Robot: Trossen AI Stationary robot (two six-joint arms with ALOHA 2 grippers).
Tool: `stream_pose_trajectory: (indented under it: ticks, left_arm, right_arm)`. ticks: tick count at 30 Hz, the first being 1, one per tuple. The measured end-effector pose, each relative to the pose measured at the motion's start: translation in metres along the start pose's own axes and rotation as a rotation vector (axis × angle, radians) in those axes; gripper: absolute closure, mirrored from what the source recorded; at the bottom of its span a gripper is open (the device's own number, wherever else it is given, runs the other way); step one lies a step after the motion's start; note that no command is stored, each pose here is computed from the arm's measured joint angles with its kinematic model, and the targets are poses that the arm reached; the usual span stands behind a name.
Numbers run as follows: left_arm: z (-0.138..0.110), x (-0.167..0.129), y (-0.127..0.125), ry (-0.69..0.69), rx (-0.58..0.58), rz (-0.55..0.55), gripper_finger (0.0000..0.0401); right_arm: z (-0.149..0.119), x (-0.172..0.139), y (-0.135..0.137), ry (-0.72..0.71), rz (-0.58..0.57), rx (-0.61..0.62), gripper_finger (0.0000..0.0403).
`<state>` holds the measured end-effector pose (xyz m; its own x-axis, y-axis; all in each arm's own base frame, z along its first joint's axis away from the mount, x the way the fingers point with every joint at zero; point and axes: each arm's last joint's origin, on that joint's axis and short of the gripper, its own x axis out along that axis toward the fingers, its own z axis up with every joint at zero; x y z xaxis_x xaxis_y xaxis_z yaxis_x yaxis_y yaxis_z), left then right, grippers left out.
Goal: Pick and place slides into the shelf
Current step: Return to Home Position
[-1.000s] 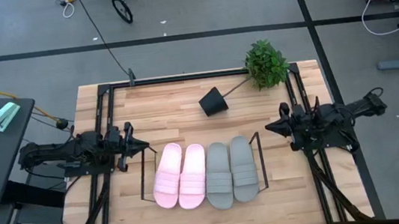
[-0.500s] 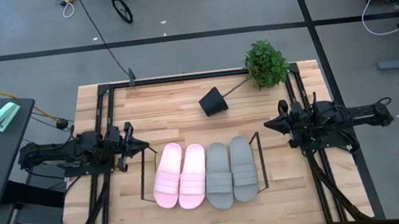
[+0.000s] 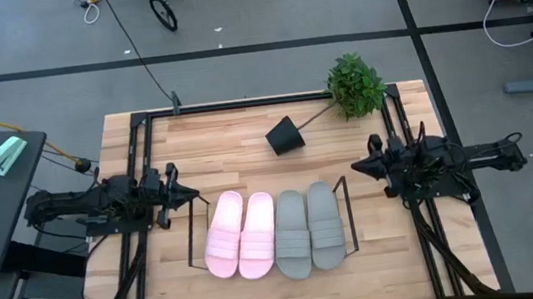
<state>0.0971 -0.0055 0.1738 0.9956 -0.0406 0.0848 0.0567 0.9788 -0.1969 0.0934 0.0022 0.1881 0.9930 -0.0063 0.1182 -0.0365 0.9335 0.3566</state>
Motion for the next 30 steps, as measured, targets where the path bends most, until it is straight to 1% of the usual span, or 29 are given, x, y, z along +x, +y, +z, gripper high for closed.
stream_pose_trajectory:
  ticks: [5, 18, 30]
  left_arm:
    - [0.0, 0.0, 0.0, 0.0, 0.0, 0.0, 0.0378]
    - [0.0, 0.0, 0.0, 0.0, 0.001, 0.0, 0.036]
    - [0.0, 0.0, 0.0, 0.0, 0.001, 0.0, 0.0377]
  right_arm:
    - [-0.0039, 0.0004, -0.0005, 0.02, 0.025, 0.002, 0.0403]
    - [-0.0043, 0.0004, 0.0003, 0.031, 0.056, -0.049, 0.0403]
    - [-0.0092, 0.0002, -0.0009, 0.084, 0.062, -0.131, 0.0403]
